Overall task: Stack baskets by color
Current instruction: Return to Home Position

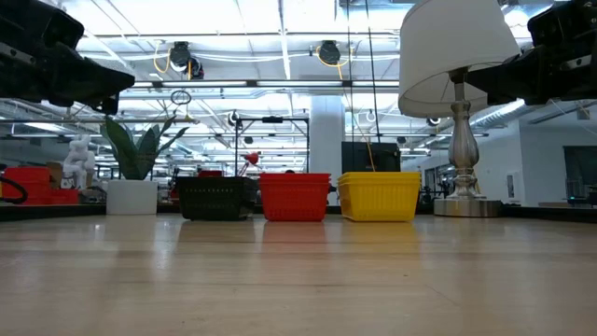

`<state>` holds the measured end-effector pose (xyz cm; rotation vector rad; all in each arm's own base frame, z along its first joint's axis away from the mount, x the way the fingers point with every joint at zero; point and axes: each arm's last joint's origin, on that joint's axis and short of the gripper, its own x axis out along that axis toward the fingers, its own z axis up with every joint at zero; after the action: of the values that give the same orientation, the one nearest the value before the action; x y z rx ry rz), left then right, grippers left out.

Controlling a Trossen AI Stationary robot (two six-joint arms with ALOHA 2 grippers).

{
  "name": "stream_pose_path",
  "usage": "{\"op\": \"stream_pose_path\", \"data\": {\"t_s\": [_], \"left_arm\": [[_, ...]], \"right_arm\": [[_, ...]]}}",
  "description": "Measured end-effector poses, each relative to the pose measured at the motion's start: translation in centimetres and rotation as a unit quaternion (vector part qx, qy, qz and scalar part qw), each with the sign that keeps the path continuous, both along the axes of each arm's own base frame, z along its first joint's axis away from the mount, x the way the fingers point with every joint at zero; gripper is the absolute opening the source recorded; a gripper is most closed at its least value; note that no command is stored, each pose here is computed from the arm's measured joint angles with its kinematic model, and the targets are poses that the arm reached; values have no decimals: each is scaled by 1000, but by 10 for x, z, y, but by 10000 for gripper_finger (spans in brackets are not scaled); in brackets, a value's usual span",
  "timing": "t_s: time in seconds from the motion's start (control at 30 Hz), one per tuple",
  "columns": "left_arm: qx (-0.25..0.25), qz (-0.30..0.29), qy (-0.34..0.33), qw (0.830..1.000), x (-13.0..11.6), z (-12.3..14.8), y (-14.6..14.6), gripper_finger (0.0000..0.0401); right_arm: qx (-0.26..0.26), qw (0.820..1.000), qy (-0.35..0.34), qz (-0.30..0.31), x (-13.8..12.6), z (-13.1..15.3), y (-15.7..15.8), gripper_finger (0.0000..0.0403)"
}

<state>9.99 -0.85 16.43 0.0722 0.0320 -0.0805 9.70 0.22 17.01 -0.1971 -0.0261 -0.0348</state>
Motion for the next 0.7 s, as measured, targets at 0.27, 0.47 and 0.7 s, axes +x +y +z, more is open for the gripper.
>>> {"op": "stream_pose_path", "data": {"t_s": [0.27, 0.47, 0.7], "left_arm": [[10, 1, -17, 1000, 0, 2, 0, 7], [-13, 4, -56, 998, 0, 10, 0, 4], [13, 25, -102, 994, -4, 18, 2, 2]], "right_arm": [[0, 1000, 0, 0, 0, 0, 0, 2], [0, 1000, 0, 0, 0, 0, 0, 2], [0, 1000, 0, 0, 0, 0, 0, 2]]}}
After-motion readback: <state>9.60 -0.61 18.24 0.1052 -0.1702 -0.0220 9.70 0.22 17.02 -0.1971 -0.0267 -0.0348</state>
